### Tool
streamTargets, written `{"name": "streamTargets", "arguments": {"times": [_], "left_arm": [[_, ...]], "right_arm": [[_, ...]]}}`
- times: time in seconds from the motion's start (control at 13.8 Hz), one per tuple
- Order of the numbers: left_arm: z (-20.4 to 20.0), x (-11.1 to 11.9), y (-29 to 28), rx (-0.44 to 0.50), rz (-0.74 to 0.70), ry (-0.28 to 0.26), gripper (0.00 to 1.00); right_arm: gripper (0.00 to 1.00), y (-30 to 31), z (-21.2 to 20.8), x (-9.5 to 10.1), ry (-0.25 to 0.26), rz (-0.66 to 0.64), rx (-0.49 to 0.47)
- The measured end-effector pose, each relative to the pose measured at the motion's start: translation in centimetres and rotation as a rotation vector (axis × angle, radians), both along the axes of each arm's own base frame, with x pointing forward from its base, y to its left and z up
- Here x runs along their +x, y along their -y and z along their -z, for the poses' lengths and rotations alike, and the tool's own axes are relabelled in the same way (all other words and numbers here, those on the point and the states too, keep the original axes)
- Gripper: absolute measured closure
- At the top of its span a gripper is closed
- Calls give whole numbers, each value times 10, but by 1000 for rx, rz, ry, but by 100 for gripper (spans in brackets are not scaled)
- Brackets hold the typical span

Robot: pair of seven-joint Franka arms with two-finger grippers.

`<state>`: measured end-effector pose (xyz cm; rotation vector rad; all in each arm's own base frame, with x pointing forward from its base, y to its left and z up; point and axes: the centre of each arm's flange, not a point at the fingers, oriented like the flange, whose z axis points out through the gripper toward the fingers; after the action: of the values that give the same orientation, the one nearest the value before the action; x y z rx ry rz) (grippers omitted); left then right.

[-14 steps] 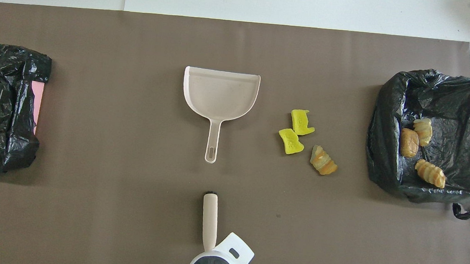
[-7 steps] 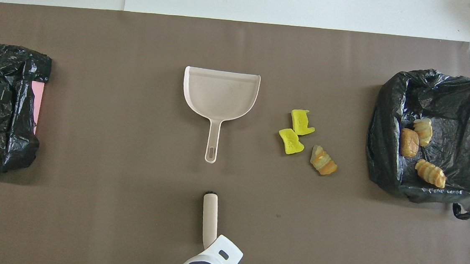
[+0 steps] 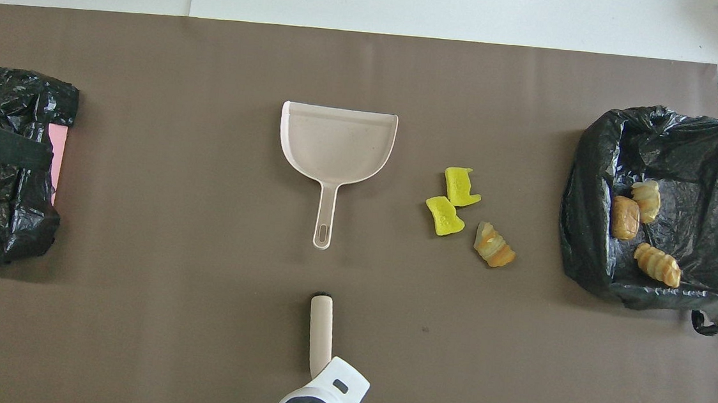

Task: Sweep and dump trash in bin
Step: 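Grasp the dustpan with the left gripper while the right gripper grasps the brush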

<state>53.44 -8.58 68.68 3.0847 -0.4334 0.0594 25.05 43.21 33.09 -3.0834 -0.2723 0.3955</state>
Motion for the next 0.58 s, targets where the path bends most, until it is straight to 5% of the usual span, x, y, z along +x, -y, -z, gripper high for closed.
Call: {"name": "streamTargets", "arguments": {"times": [0.36,0.58], "left_arm": [[72,8,92,-22,-35,41,0],[129,5,138,-40,-54,62,0]], "right_arm": [[73,0,0,0,0,-2,0],[74,1,-1,1,1,-1,0]]}}
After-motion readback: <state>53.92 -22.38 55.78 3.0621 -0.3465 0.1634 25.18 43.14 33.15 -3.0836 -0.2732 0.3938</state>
